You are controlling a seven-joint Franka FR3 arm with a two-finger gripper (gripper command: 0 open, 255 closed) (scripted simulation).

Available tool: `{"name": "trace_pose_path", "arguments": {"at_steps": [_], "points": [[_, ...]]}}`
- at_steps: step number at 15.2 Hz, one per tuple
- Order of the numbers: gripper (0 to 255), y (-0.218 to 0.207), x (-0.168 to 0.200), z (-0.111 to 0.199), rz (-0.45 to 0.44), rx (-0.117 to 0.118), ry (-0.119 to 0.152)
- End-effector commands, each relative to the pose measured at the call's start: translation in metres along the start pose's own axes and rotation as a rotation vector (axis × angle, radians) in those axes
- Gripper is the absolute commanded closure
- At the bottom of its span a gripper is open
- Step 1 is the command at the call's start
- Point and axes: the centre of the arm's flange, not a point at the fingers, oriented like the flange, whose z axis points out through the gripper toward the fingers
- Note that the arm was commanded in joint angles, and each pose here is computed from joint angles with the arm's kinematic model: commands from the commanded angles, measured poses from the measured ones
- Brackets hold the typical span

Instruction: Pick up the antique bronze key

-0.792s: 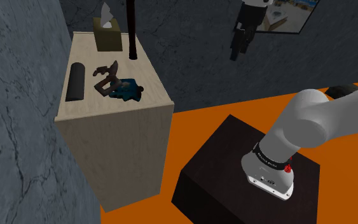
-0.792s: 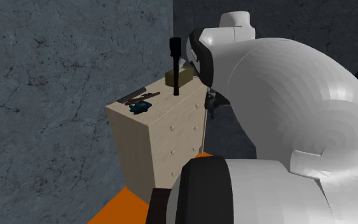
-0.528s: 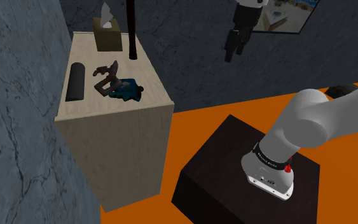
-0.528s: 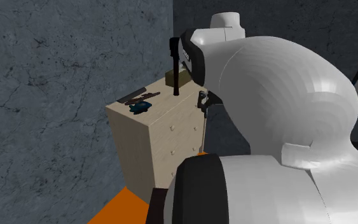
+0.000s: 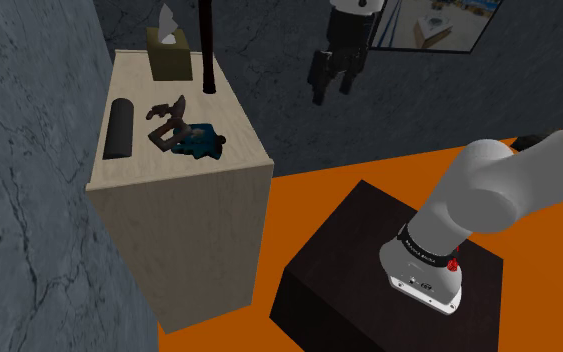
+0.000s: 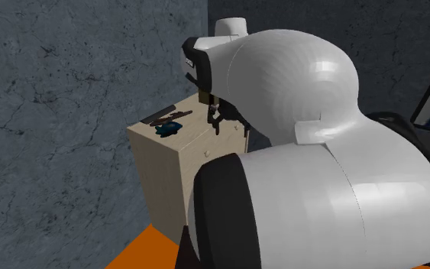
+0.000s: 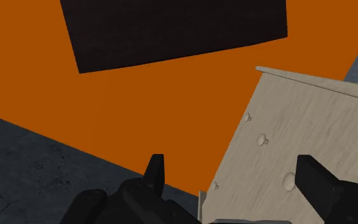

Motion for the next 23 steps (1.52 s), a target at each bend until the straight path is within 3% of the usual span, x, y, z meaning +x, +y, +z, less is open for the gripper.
{"name": "trace_pose_path", "arguments": {"at_steps": [1,23], "points": [[0,-0.026,0.007,0.000,0.034,0.003,0.006],[0,-0.277,0.138,-0.002,0.380,0.024,0.079]]}}
